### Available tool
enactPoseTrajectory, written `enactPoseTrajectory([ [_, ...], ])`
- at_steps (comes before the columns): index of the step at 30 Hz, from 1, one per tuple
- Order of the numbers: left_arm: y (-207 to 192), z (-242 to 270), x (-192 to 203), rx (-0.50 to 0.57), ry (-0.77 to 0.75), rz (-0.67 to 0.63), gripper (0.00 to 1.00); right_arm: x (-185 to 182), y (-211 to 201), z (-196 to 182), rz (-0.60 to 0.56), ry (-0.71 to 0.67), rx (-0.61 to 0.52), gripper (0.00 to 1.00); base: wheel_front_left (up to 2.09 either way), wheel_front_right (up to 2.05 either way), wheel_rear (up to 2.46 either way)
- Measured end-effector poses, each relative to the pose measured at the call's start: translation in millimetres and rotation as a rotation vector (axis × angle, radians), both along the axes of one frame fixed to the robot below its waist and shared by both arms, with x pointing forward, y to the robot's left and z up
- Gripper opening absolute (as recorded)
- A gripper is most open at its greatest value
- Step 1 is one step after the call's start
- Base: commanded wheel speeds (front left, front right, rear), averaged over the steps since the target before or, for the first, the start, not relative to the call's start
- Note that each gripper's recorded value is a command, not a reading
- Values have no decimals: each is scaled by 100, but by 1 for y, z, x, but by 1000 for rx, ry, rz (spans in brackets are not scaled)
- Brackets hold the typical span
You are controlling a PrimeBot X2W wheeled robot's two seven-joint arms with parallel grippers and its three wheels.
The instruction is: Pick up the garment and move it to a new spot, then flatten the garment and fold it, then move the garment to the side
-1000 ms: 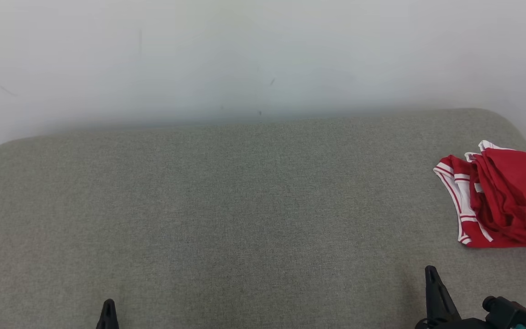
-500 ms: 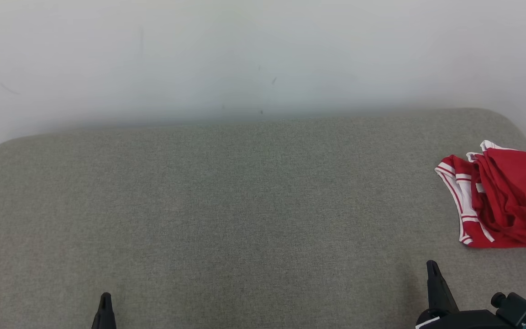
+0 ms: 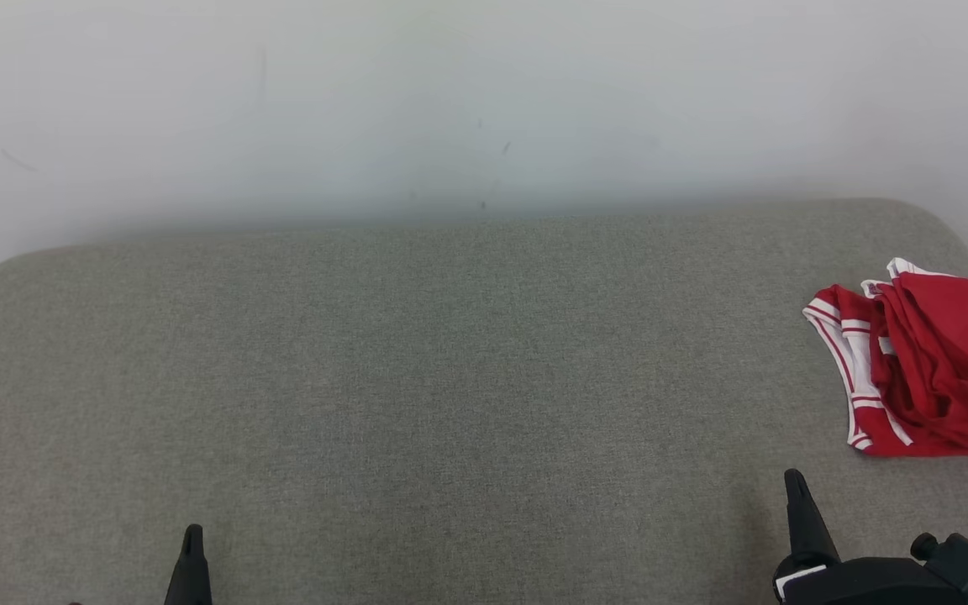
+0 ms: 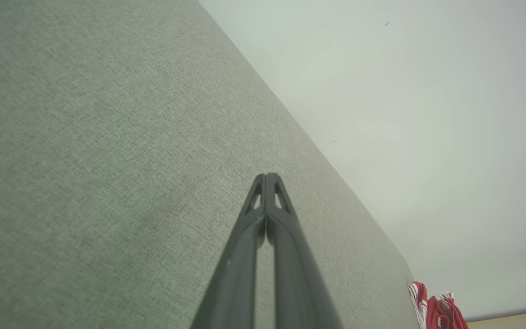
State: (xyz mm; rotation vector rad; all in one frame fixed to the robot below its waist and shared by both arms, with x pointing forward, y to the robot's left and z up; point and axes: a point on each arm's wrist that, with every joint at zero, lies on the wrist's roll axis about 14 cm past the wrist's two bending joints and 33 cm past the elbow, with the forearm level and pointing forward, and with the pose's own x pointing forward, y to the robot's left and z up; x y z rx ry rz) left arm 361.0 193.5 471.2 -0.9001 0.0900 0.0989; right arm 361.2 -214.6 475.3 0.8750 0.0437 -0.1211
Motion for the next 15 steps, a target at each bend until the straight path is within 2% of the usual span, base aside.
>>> enactPoseTrajectory([
  [15, 1, 5, 7, -169, -14, 9, 0, 7, 2, 6, 0, -21, 173, 0, 0, 0, 0],
])
